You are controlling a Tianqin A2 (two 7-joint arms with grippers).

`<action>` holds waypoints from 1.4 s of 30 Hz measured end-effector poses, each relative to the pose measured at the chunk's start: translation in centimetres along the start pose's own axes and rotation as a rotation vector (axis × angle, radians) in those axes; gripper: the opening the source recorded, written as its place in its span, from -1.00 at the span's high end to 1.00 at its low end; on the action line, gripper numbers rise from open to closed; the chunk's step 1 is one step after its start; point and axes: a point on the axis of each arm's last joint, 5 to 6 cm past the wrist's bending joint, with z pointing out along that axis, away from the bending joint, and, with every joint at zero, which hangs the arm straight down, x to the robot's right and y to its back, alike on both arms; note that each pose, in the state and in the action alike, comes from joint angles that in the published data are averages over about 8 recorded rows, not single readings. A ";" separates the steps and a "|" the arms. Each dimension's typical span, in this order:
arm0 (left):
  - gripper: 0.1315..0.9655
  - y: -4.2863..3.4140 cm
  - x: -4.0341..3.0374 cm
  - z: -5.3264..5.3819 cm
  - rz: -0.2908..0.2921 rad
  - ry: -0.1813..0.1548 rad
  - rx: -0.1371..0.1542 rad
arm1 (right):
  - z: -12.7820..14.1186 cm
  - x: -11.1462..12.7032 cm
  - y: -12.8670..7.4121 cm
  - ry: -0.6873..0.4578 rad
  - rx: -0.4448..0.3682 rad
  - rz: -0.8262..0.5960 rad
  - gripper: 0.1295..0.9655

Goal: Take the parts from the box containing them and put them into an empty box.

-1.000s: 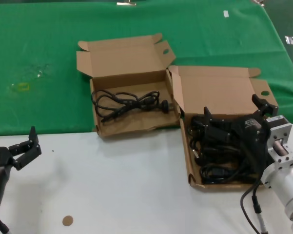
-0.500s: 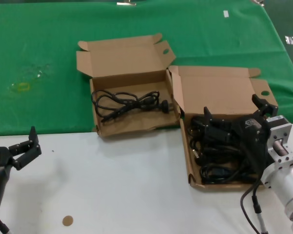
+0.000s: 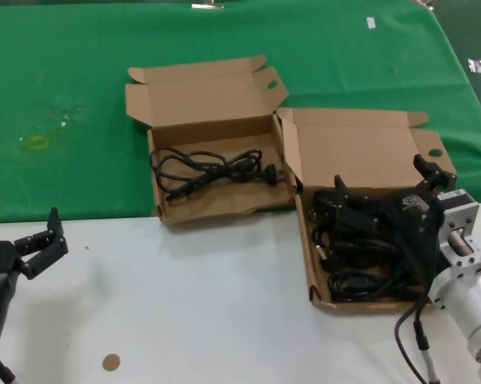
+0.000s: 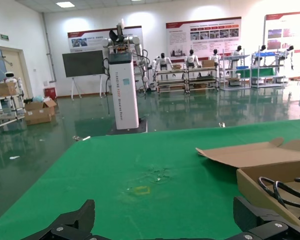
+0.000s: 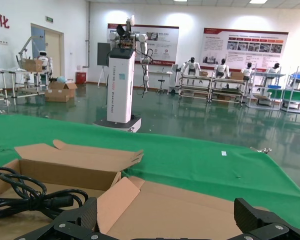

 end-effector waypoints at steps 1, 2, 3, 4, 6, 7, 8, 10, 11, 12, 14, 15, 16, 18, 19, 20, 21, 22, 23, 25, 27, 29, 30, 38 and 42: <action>-1.00 0.00 0.00 0.0 0.000 0.000 0.000 | 0.0 0.0 0.0 0.000 0.000 0.000 -1.00; -1.00 0.00 0.00 0.0 0.000 0.000 0.000 | 0.0 0.0 0.0 0.000 0.000 0.000 -1.00; -1.00 0.00 0.00 0.0 0.000 0.000 0.000 | 0.0 0.0 0.0 0.000 0.000 0.000 -1.00; -1.00 0.00 0.00 0.0 0.000 0.000 0.000 | 0.0 0.0 0.0 0.000 0.000 0.000 -1.00; -1.00 0.00 0.00 0.0 0.000 0.000 0.000 | 0.0 0.0 0.0 0.000 0.000 0.000 -1.00; -1.00 0.00 0.00 0.0 0.000 0.000 0.000 | 0.0 0.0 0.0 0.000 0.000 0.000 -1.00; -1.00 0.00 0.00 0.0 0.000 0.000 0.000 | 0.0 0.0 0.0 0.000 0.000 0.000 -1.00; -1.00 0.00 0.00 0.0 0.000 0.000 0.000 | 0.0 0.0 0.0 0.000 0.000 0.000 -1.00; -1.00 0.00 0.00 0.0 0.000 0.000 0.000 | 0.0 0.0 0.0 0.000 0.000 0.000 -1.00; -1.00 0.00 0.00 0.0 0.000 0.000 0.000 | 0.0 0.0 0.0 0.000 0.000 0.000 -1.00; -1.00 0.00 0.00 0.0 0.000 0.000 0.000 | 0.0 0.0 0.0 0.000 0.000 0.000 -1.00; -1.00 0.00 0.00 0.0 0.000 0.000 0.000 | 0.0 0.0 0.0 0.000 0.000 0.000 -1.00; -1.00 0.00 0.00 0.0 0.000 0.000 0.000 | 0.0 0.0 0.0 0.000 0.000 0.000 -1.00; -1.00 0.00 0.00 0.0 0.000 0.000 0.000 | 0.0 0.0 0.0 0.000 0.000 0.000 -1.00; -1.00 0.00 0.00 0.0 0.000 0.000 0.000 | 0.0 0.0 0.0 0.000 0.000 0.000 -1.00; -1.00 0.00 0.00 0.0 0.000 0.000 0.000 | 0.0 0.0 0.0 0.000 0.000 0.000 -1.00; -1.00 0.00 0.00 0.0 0.000 0.000 0.000 | 0.0 0.0 0.0 0.000 0.000 0.000 -1.00; -1.00 0.00 0.00 0.0 0.000 0.000 0.000 | 0.0 0.0 0.0 0.000 0.000 0.000 -1.00; -1.00 0.00 0.00 0.0 0.000 0.000 0.000 | 0.0 0.0 0.0 0.000 0.000 0.000 -1.00; -1.00 0.00 0.00 0.0 0.000 0.000 0.000 | 0.0 0.0 0.0 0.000 0.000 0.000 -1.00; -1.00 0.00 0.00 0.0 0.000 0.000 0.000 | 0.0 0.0 0.0 0.000 0.000 0.000 -1.00; -1.00 0.00 0.00 0.0 0.000 0.000 0.000 | 0.0 0.0 0.0 0.000 0.000 0.000 -1.00; -1.00 0.00 0.00 0.0 0.000 0.000 0.000 | 0.0 0.0 0.0 0.000 0.000 0.000 -1.00; -1.00 0.00 0.00 0.0 0.000 0.000 0.000 | 0.0 0.0 0.0 0.000 0.000 0.000 -1.00; -1.00 0.00 0.00 0.0 0.000 0.000 0.000 | 0.0 0.0 0.0 0.000 0.000 0.000 -1.00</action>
